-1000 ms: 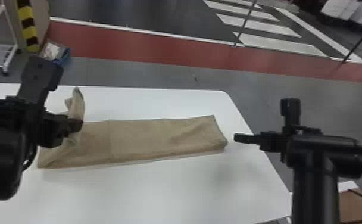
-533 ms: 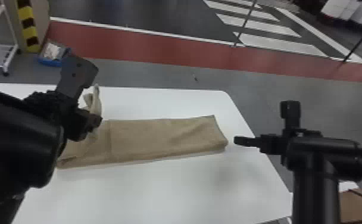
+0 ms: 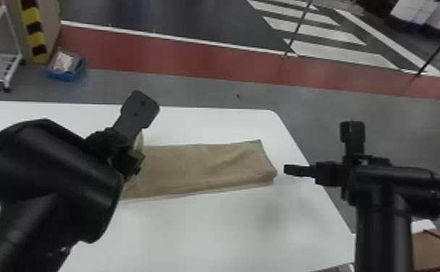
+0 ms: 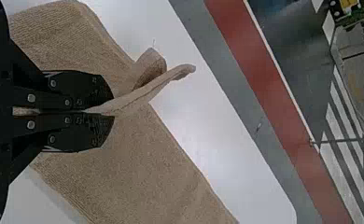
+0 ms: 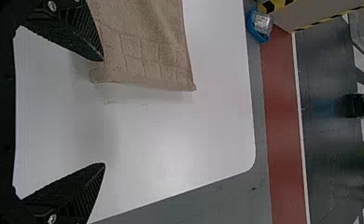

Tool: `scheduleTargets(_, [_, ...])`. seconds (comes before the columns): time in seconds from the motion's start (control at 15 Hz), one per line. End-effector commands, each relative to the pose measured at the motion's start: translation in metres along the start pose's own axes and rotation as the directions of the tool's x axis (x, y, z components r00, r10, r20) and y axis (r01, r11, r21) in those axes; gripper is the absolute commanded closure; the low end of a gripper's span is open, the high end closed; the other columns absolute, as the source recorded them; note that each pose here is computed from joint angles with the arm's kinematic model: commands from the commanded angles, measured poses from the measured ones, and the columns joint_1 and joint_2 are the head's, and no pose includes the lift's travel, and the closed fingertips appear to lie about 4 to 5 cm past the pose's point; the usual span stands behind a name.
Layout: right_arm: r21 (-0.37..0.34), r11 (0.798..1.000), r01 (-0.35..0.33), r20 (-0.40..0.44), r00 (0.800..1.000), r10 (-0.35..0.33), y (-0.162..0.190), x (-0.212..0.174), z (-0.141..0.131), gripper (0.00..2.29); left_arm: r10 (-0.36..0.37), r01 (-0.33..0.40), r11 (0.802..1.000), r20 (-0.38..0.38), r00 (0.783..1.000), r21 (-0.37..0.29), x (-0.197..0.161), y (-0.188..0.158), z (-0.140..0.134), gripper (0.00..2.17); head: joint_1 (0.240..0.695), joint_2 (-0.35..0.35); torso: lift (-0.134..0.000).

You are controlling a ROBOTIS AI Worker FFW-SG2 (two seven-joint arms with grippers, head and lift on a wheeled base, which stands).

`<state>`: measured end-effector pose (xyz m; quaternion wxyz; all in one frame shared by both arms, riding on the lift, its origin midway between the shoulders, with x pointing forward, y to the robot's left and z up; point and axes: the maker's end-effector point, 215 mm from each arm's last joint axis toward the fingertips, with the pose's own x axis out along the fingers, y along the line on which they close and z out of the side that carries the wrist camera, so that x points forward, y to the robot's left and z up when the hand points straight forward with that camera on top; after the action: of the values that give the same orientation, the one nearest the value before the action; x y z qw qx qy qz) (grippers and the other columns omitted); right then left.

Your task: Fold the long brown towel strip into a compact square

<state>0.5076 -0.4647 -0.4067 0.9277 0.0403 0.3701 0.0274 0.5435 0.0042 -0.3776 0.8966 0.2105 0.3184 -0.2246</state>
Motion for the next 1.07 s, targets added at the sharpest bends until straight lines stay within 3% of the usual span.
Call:
scheduleTargets(0.0, [-0.004,1.000,-0.002,0.008,1.000,0.002,0.000,0.000,0.004,0.08,-0.006,0.006,0.999,-0.005,1.000,0.042,0.012,-0.011,0.001,1.98,0.695,-0.350,-0.124])
scheduleTargets(0.07, [-0.003,1.000,-0.006,0.010,1.000,0.006,0.002,0.000,0.004,0.08,-0.011,0.011,0.999,0.009,1.000,0.047,0.014,-0.014,0.004,1.67,0.695,-0.350,-0.124])
scheduleTargets(0.2, [-0.002,1.000,-0.008,0.009,1.000,0.008,0.001,0.001,0.004,0.08,-0.039,0.039,0.998,0.008,0.999,0.053,0.015,-0.028,0.003,0.00,0.695,-0.350,-0.124])
scheduleTargets(0.53, [0.000,1.000,-0.016,0.009,1.000,0.016,0.005,0.002,0.006,0.08,-0.110,0.109,0.993,0.029,0.994,0.040,0.008,-0.055,0.006,0.03,0.695,-0.350,-0.124])
scheduleTargets(0.73, [0.019,0.999,-0.037,0.007,0.999,0.037,0.014,0.004,0.005,0.08,-0.109,0.108,0.994,0.045,0.993,0.032,0.002,-0.055,0.009,0.03,0.695,-0.350,-0.124])
scheduleTargets(1.0, [0.035,0.995,-0.089,0.003,0.996,0.089,0.056,0.002,0.015,0.08,-0.096,0.104,0.992,0.103,0.990,-0.076,-0.019,-0.028,0.011,0.04,0.695,-0.350,-0.124])
